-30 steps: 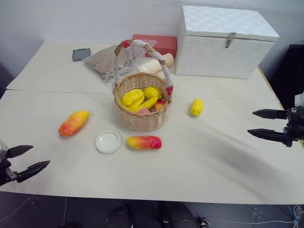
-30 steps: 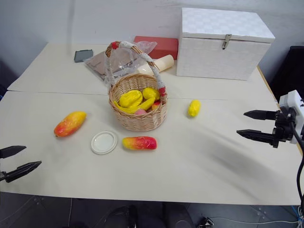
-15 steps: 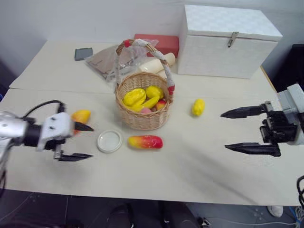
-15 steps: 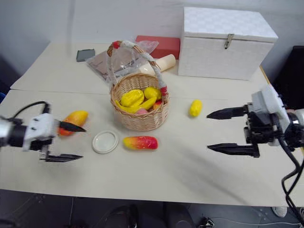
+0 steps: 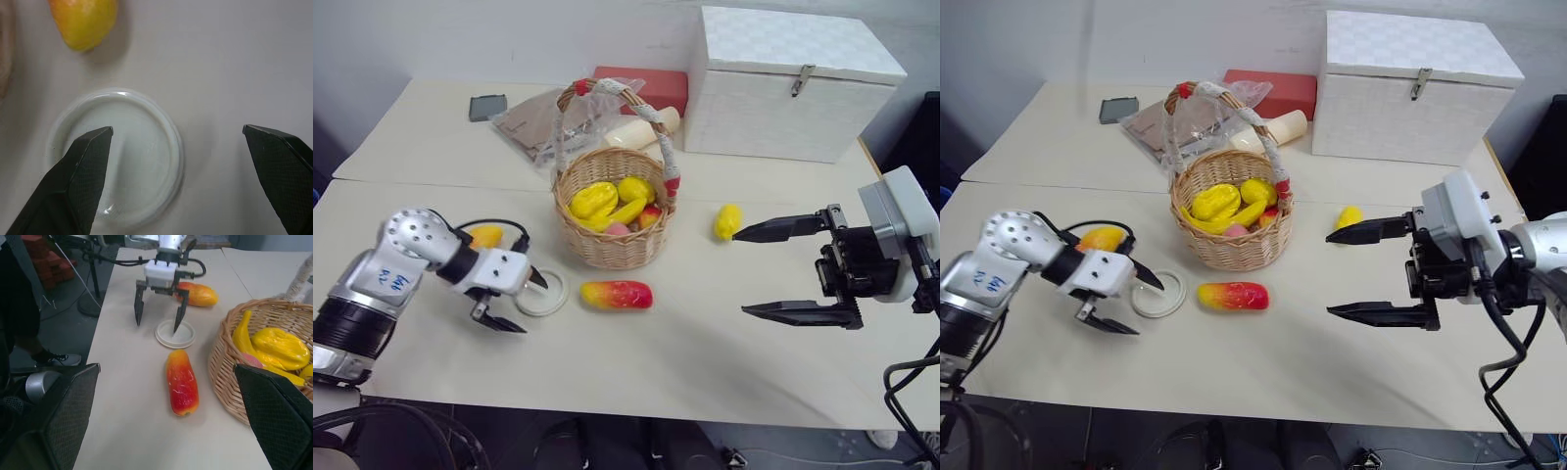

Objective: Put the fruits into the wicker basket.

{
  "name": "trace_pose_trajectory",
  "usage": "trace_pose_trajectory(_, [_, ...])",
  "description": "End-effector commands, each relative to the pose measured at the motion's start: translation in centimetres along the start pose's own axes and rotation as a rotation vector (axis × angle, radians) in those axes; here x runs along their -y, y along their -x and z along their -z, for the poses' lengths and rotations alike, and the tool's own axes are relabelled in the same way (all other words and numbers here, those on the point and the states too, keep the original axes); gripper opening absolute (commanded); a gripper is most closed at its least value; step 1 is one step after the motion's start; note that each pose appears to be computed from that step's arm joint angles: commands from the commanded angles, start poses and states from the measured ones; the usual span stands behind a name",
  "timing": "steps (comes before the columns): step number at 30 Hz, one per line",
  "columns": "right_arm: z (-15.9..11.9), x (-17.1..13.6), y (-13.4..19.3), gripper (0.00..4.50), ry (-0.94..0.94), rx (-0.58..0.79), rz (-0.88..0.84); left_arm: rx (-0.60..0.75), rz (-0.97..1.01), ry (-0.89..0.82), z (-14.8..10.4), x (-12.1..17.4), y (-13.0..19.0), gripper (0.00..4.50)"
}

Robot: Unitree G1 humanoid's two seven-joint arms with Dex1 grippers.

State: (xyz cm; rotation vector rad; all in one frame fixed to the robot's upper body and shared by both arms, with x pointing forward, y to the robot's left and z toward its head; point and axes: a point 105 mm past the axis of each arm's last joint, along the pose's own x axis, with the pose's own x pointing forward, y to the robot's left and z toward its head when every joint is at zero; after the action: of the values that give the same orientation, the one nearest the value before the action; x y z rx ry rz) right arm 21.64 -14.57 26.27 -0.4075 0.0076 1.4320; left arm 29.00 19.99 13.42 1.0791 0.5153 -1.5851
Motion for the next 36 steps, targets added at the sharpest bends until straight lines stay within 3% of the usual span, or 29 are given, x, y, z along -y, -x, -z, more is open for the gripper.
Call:
trace_pose_trajectory(1, [-0.9,0.0,0.3,4.49,0.038,0.012,0.030,-0.038,0.103,-0.030,0.4,0.8,-0.4,4.50])
trace_pose_trajectory(3, [-0.9,0.3,0.2,4.49,0.038,0.018,0.047,-0.074,0.117,-0.046,0.9,0.8,-0.9,4.50])
trace_pose_trajectory(6, [-1.0,0.4,0.1,4.50,0.038,0.026,0.054,-0.146,0.118,-0.096,2.0,0.6,-1.2,3.59])
trace_pose_trajectory(18, [-1.2,0.8,-0.3,4.50,0.031,0.051,0.041,-0.087,0.072,-0.091,1.9,1.5,-1.5,0.02])
trace_pose_trajectory(23, [-1.5,1.4,-0.5,4.50,0.030,0.071,0.031,0.024,-0.061,-0.063,0.0,1.5,-0.7,0.01])
trace_pose_trajectory(28, [-1.5,1.8,-0.7,4.50,0.023,0.087,0.001,0.152,-0.255,0.098,-2.1,2.1,2.4,0.01])
trace_pose_trajectory(32, [-1.3,2.2,-1.0,4.50,0.022,0.096,-0.013,0.061,-0.409,0.223,-0.4,3.8,5.0,0.01])
trace_pose_trajectory(36, [-1.1,2.5,-1.1,4.50,0.022,0.104,-0.034,-0.027,-0.537,0.412,2.8,7.2,7.8,0.01])
